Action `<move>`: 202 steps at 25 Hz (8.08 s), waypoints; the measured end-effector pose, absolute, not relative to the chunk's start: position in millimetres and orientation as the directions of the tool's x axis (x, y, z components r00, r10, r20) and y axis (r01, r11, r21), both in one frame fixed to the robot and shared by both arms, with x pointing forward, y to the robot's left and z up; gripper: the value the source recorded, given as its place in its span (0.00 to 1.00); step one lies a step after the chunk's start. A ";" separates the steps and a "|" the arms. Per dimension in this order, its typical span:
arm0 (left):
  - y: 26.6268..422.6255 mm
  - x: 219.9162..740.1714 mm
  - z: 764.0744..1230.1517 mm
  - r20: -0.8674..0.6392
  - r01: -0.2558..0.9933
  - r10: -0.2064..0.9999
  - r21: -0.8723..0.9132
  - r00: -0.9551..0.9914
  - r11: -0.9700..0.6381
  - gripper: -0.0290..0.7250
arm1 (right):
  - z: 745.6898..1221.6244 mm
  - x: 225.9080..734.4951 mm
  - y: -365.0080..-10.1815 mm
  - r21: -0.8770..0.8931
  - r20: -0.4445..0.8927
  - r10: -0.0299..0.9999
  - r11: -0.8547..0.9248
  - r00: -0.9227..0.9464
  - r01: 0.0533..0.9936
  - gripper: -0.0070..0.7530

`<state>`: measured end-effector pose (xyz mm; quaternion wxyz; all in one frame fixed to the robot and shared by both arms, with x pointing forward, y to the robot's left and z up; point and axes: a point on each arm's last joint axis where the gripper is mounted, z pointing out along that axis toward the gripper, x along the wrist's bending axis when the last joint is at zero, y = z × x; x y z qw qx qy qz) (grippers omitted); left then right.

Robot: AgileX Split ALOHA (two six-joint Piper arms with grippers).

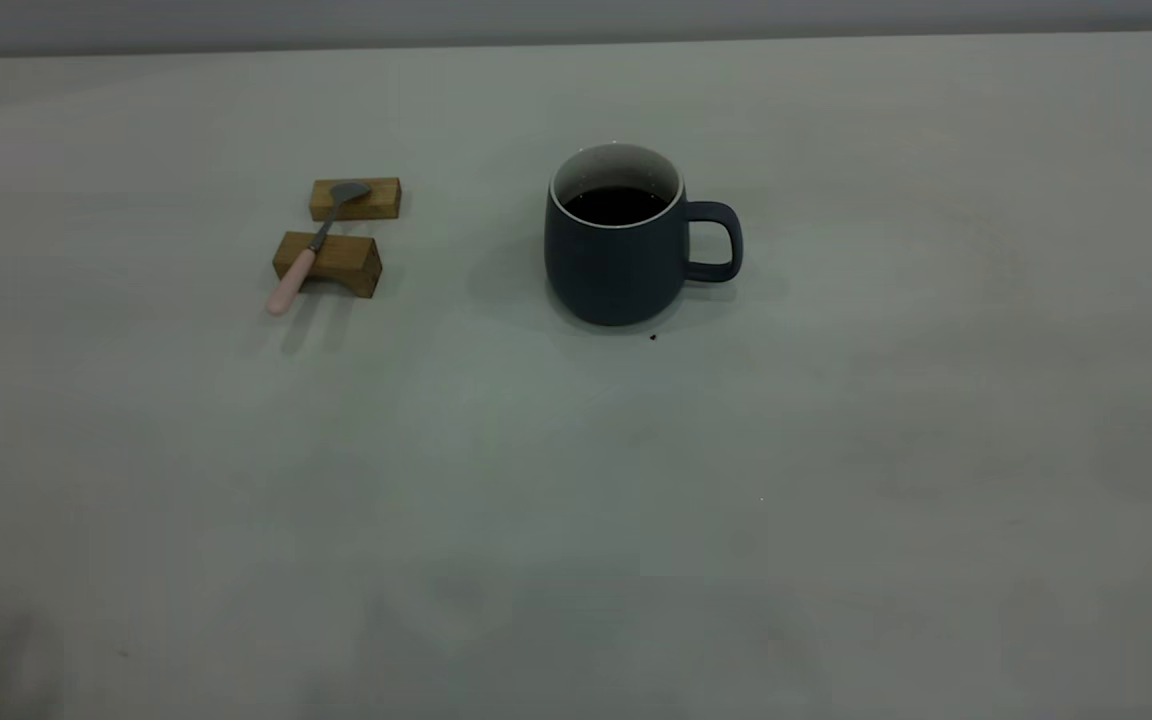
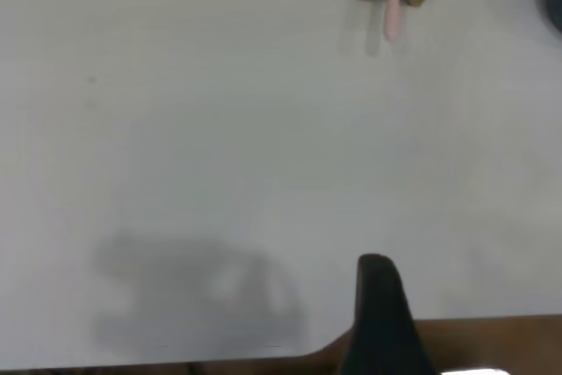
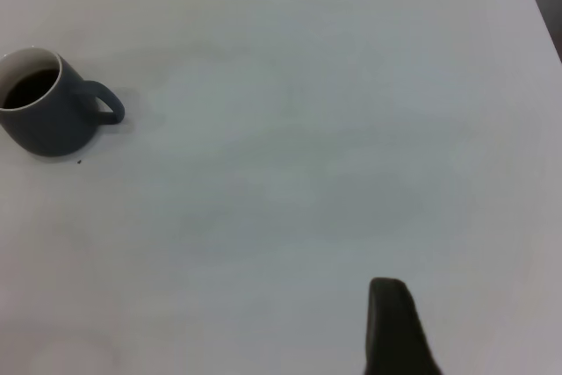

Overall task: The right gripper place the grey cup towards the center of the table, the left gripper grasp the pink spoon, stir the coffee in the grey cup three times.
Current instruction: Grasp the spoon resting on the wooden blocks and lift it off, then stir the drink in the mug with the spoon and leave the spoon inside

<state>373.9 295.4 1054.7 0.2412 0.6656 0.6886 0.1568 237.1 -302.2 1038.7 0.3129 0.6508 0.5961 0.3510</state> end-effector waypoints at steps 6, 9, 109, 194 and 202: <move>298.6 450.2 1023.7 -0.139 0.904 0.989 0.417 -0.041 0.096 0.80 | 1038.7 237.1 -302.2 0.826 0.084 0.996 -0.094 0.043 0.556 0.66; 300.5 482.6 998.9 -0.139 0.924 0.988 0.365 -0.063 0.111 0.80 | 1038.7 237.1 -302.2 0.826 0.084 0.996 -0.094 0.043 0.556 0.66; 83.8 663.8 816.1 0.137 -0.197 -0.204 -0.929 -0.969 0.312 0.21 | 1038.7 236.9 -302.3 0.827 0.083 0.996 -0.093 0.043 0.555 0.66; 80.5 682.7 803.9 0.128 -0.204 -0.192 -0.866 -0.973 0.456 0.21 | 1038.7 236.8 -302.4 0.827 0.082 0.996 -0.093 0.044 0.554 0.66; 79.7 680.1 804.8 0.137 -0.197 -0.162 -0.870 -0.977 0.451 0.21 | 1038.7 236.8 -302.4 0.827 0.082 0.996 -0.093 0.044 0.554 0.66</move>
